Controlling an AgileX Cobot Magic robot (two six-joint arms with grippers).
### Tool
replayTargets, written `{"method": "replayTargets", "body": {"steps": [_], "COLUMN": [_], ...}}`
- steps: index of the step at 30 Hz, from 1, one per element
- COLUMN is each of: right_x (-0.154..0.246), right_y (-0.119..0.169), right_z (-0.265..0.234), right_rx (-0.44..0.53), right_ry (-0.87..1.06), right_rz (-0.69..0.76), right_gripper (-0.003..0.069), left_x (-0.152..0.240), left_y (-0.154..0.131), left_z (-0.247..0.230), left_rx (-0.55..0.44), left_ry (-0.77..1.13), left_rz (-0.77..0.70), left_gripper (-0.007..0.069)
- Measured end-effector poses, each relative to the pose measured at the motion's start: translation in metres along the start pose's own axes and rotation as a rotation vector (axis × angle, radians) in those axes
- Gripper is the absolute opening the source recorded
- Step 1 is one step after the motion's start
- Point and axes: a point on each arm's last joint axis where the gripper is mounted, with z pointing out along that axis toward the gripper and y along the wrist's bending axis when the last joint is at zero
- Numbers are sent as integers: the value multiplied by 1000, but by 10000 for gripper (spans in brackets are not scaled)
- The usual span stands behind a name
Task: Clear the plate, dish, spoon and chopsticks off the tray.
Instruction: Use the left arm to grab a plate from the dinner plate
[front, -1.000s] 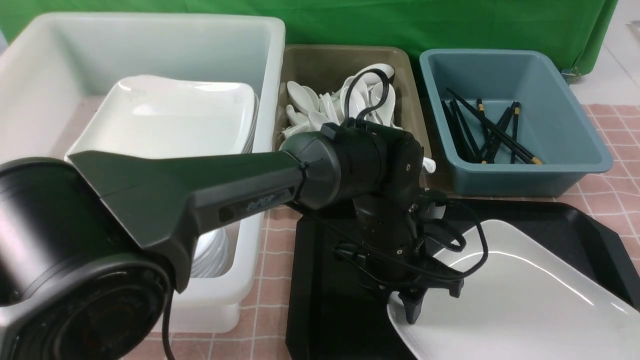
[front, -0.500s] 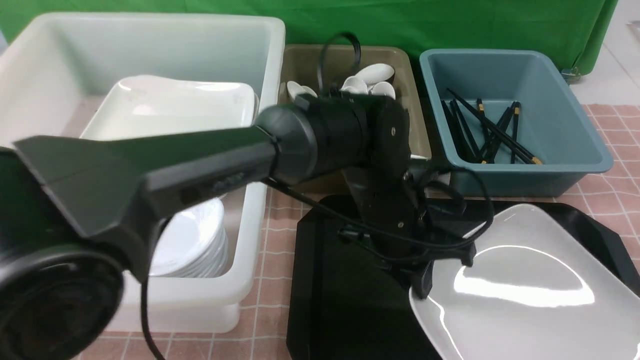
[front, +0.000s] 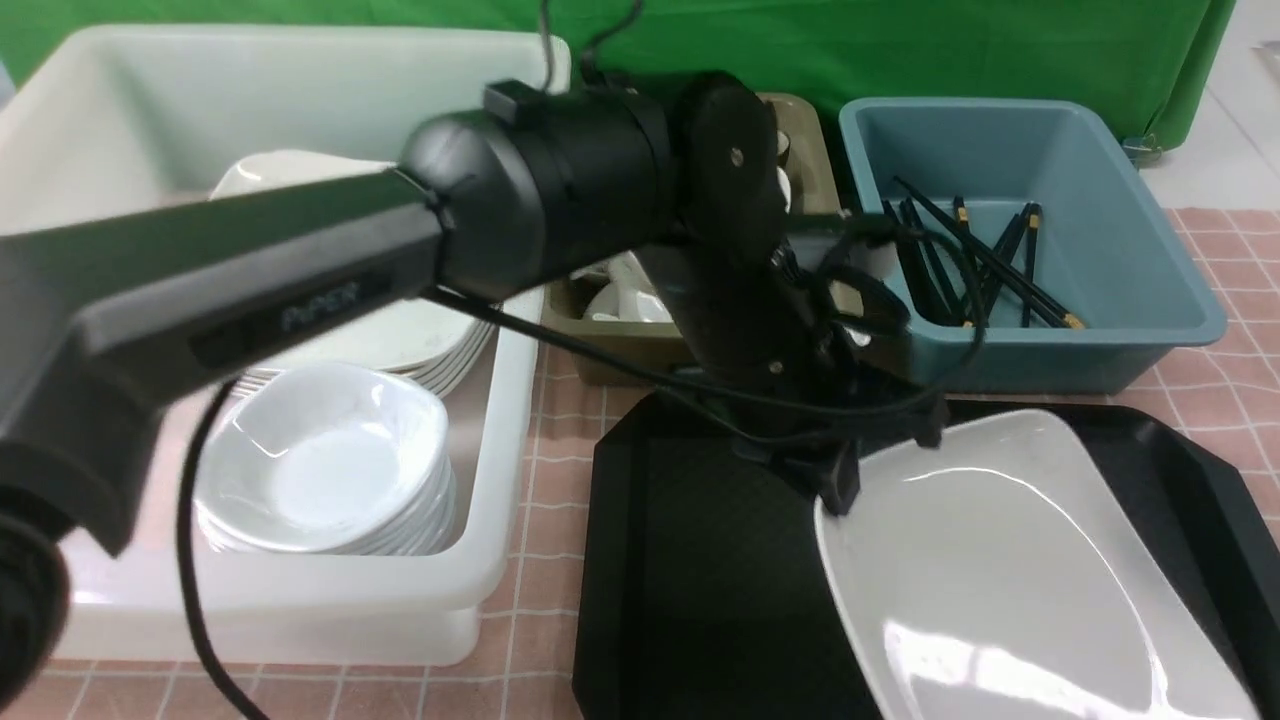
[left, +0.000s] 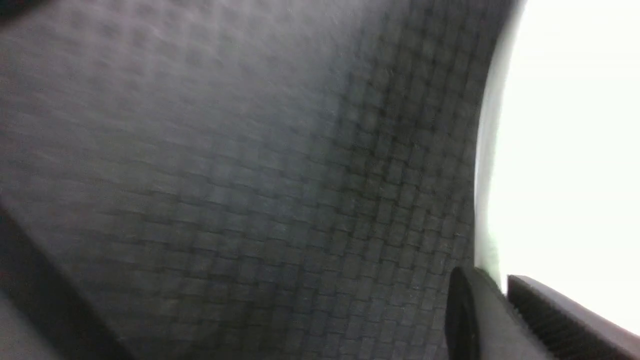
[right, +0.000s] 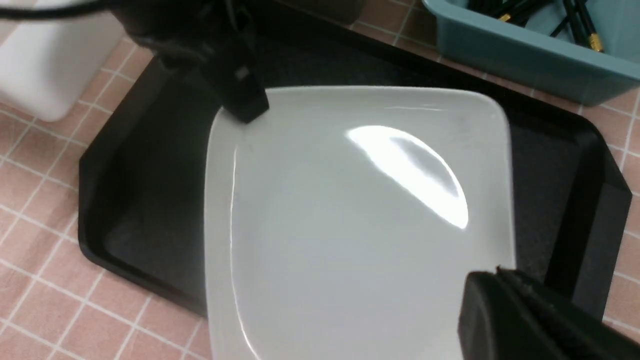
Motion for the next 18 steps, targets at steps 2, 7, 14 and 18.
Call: {"method": "replayTargets", "body": {"steps": [2,7,14,18], "right_x": [0,-1,-3,-5], "right_y": [0,0,0,-1], "right_z": [0,0,0,0], "right_rx": [1,2,3,6], "right_ry": [-5,-15,-29,-50], "right_rz": [0,0,0,0], "right_gripper": [30,30,30,30], "left_x": [-4,-7,-10,-15], "left_y": [9,24,19,7], "left_z": [-10,-23,-49,-81], "left_rx": [-5,-16,-10,-3], "left_ry": [-24,-36,-72,-113], "left_rz": [-16,-48,-32,11], "left_gripper": [15,15,14,16]}}
